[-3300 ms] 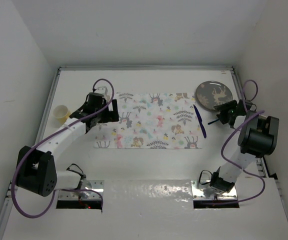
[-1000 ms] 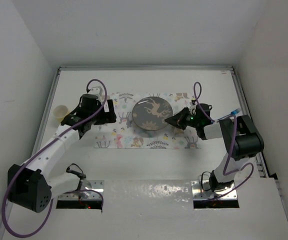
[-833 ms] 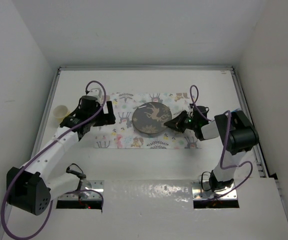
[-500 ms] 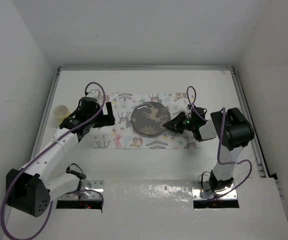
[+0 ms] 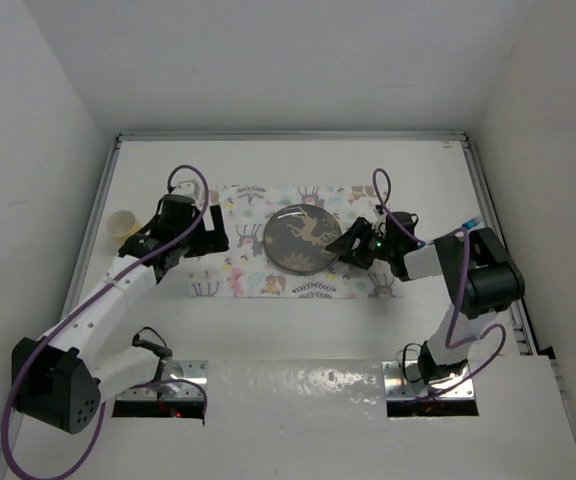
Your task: Set the dinner table for one person
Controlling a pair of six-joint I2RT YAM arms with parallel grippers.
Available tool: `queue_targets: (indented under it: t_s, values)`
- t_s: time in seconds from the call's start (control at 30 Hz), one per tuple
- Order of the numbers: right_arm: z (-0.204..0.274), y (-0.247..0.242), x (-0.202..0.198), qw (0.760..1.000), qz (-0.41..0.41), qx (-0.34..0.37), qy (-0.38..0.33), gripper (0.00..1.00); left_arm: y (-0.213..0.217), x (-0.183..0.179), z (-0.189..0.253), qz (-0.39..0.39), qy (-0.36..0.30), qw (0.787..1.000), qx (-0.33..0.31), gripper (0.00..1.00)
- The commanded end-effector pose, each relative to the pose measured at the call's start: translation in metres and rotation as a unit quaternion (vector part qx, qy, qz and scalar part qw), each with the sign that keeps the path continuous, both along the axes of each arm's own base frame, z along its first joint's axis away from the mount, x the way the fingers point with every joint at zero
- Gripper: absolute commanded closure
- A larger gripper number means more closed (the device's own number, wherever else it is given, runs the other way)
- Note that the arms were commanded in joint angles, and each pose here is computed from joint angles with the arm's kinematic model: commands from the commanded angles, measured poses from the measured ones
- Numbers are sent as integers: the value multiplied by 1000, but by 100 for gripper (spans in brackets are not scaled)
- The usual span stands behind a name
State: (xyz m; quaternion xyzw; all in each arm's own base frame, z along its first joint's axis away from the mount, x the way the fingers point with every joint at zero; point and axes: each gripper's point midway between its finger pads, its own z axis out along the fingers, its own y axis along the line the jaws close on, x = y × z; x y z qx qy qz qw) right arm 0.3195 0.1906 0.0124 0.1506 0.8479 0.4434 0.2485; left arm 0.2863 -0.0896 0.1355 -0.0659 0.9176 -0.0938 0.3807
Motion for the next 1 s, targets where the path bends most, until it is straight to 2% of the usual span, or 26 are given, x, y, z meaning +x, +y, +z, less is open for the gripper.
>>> queue_targets:
  t_s: [0.0, 0.03, 0.07, 0.1, 0.13, 0.27, 0.47, 0.53, 0.67, 0.97]
  values:
    - [-4, -28, 3, 993, 11, -116, -12, 35, 7, 14, 38, 36, -36, 999, -8, 0]
    - [-3, -39, 8, 988, -4, -151, -14, 34, 8, 15, 43, 43, -37, 998, -5, 0]
    - [-8, -49, -3, 983, -2, -181, 14, 31, 15, 15, 43, 61, -27, 998, 6, 1]
    - [9, -55, 6, 978, -2, -208, -14, 30, 18, 20, 56, 71, -37, 997, 7, 1]
    - [6, -71, 1, 968, -16, -250, 7, 28, 24, 19, 58, 84, -29, 996, 14, 2]
    - [39, -103, 3, 942, -43, -332, -19, 26, 45, 29, 87, 121, -44, 992, 18, 7]
    - [72, -115, -11, 932, -53, -358, -33, 26, 132, 26, 94, 231, -28, 971, 52, 18]
    - [78, -114, -16, 933, -47, -355, -36, 27, 143, 26, 88, 251, -13, 965, 70, 20]
    - [90, -109, -22, 932, -36, -357, -50, 28, 178, 31, 85, 305, -4, 951, 59, 26]
    - [105, -94, -35, 941, 2, -331, -75, 28, 259, 32, 57, 415, 22, 909, 33, 33]
